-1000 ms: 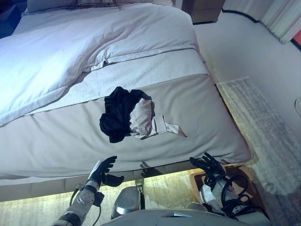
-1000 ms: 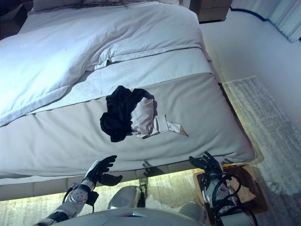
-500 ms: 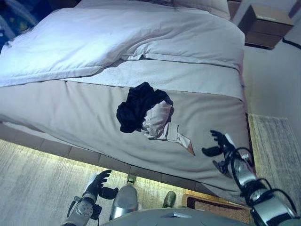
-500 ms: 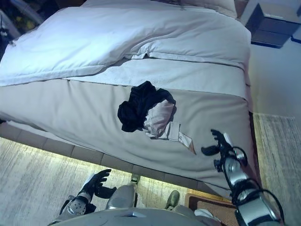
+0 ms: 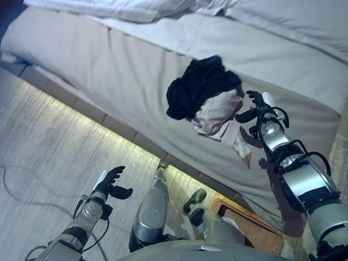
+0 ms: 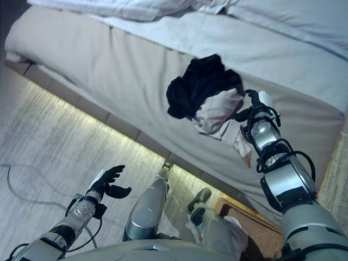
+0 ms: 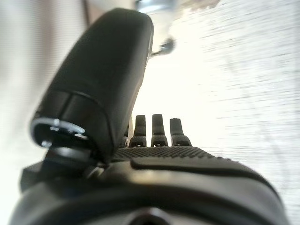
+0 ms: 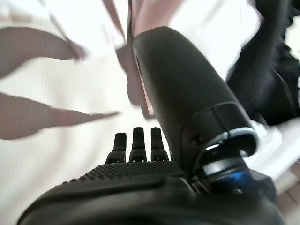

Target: Pick up the clothes from the bed and place them into the basket

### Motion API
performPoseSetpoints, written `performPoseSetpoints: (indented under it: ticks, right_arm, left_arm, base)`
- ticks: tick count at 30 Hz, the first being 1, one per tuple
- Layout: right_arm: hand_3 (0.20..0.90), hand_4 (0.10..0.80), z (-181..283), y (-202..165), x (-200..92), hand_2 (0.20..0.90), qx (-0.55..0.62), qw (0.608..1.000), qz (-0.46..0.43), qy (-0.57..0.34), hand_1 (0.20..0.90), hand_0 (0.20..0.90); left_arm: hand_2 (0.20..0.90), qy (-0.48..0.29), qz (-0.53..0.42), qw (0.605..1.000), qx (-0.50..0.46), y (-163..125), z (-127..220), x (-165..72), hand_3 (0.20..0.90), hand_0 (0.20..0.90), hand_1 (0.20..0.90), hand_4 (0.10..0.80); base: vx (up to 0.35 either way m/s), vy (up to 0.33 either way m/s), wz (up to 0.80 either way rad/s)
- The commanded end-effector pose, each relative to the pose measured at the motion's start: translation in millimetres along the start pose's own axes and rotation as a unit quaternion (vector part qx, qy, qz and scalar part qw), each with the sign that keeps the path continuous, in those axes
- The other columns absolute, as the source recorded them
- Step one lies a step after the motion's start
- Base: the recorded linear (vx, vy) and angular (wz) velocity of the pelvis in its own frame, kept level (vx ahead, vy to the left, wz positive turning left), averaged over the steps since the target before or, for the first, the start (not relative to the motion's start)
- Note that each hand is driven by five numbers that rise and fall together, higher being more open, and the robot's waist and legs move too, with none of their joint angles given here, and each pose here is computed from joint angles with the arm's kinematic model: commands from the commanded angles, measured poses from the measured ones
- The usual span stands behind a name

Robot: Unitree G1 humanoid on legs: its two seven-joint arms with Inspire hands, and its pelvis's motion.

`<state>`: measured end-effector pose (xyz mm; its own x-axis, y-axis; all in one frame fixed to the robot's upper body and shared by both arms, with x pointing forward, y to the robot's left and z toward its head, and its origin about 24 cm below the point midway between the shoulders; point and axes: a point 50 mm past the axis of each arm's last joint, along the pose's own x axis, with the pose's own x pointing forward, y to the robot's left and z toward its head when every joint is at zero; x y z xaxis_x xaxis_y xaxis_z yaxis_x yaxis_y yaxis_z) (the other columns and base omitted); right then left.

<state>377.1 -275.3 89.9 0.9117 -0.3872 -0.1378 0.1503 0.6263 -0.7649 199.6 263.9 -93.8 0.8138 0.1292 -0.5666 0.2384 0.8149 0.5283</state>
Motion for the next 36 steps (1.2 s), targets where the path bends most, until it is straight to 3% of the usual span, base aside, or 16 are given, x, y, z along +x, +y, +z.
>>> performPoseSetpoints:
  ticks: [1,6,14,15,16,17,36]
  right_arm:
    - [0.9,0.8,17,-52,8,0.9,0.003,0.996,-0.091,-0.004,0.9,0.9]
    - [0.9,0.8,42,-76,10,0.9,0.017,0.993,-0.099,-0.057,0.9,0.9]
    - [0.9,0.8,70,-104,6,0.9,0.098,0.975,-0.136,-0.149,0.9,0.9]
    - [0.815,0.715,71,-106,6,0.827,0.111,0.972,-0.14,-0.154,0.827,0.827]
    - [0.395,0.295,72,-107,5,0.467,0.124,0.968,-0.146,-0.16,0.467,0.467]
    - [0.2,0.1,73,-109,4,0.3,0.139,0.964,-0.153,-0.166,0.3,0.3]
    - [0.2,0.1,45,-143,-5,0.3,0.264,0.92,-0.236,-0.169,0.3,0.3]
  left_arm:
    - [0.9,-0.061,0.044,0.997,-0.023,18,18,1,0.9,0.9,0.9,0.8]
    - [0.9,-0.097,0.061,0.991,-0.065,18,36,1,0.9,0.9,0.9,0.8]
    - [0.9,-0.09,0.046,0.99,-0.097,14,27,-7,0.9,0.9,0.9,0.8]
    - [0.9,-0.092,0.043,0.99,-0.098,14,27,-7,0.9,0.9,0.9,0.8]
    - [0.9,-0.094,0.042,0.99,-0.101,13,27,-8,0.9,0.9,0.9,0.8]
    - [0.9,-0.096,0.041,0.989,-0.103,13,26,-8,0.9,0.9,0.9,0.8]
    - [0.9,-0.074,0.016,0.995,-0.072,-3,4,-20,0.9,0.9,0.9,0.8]
  base:
    - [-0.18,0.143,0.2]
    - [-0.112,0.181,0.09]
    - [-0.042,0.138,-0.05]
    - [0.007,0.056,0.17]
    - [0.009,0.027,0.08]
    - [0.013,0.011,-0.26]
    - [0.037,-0.049,-0.01]
